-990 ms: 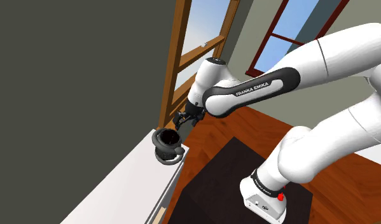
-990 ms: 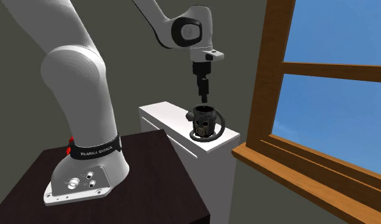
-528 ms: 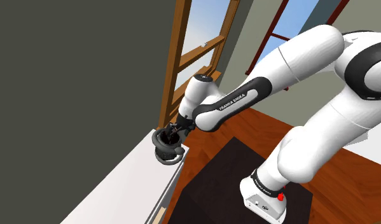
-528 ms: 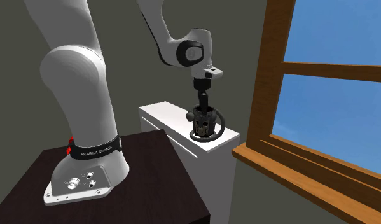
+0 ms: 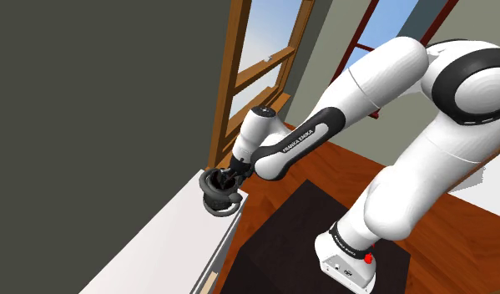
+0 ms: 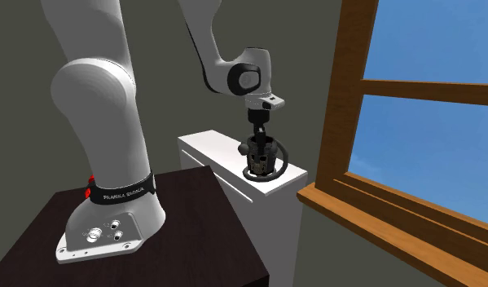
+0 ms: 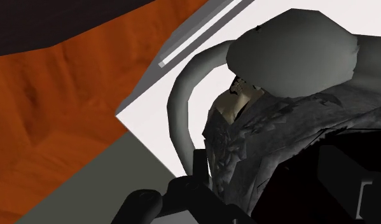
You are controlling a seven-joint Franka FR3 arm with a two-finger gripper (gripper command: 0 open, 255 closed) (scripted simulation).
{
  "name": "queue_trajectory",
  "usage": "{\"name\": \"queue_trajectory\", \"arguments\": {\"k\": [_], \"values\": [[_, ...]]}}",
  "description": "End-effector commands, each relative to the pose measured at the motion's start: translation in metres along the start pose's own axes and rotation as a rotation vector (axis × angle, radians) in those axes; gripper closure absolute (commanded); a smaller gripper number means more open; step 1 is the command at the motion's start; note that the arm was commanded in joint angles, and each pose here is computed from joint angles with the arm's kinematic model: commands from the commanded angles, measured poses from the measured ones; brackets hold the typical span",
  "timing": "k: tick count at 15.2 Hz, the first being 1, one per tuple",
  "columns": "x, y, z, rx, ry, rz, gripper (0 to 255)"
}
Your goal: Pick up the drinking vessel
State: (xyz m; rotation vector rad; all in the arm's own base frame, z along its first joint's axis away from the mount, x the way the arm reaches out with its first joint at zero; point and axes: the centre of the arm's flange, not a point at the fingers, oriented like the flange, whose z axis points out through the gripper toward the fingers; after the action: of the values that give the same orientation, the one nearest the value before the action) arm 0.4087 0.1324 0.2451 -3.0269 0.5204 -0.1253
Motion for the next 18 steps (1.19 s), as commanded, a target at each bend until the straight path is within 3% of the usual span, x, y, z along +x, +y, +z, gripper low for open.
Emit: {"name": "queue_trajectory", "arguments": {"k": [1, 8, 18], "values": [[0.000, 0.000, 0.001, 0.000, -0.001, -0.001, 255], [0.000, 0.000, 0.001, -0.001, -0.001, -0.001, 255], [0.004, -0.004, -0.052, -0.001, -0.001, -0.001, 255]]}}
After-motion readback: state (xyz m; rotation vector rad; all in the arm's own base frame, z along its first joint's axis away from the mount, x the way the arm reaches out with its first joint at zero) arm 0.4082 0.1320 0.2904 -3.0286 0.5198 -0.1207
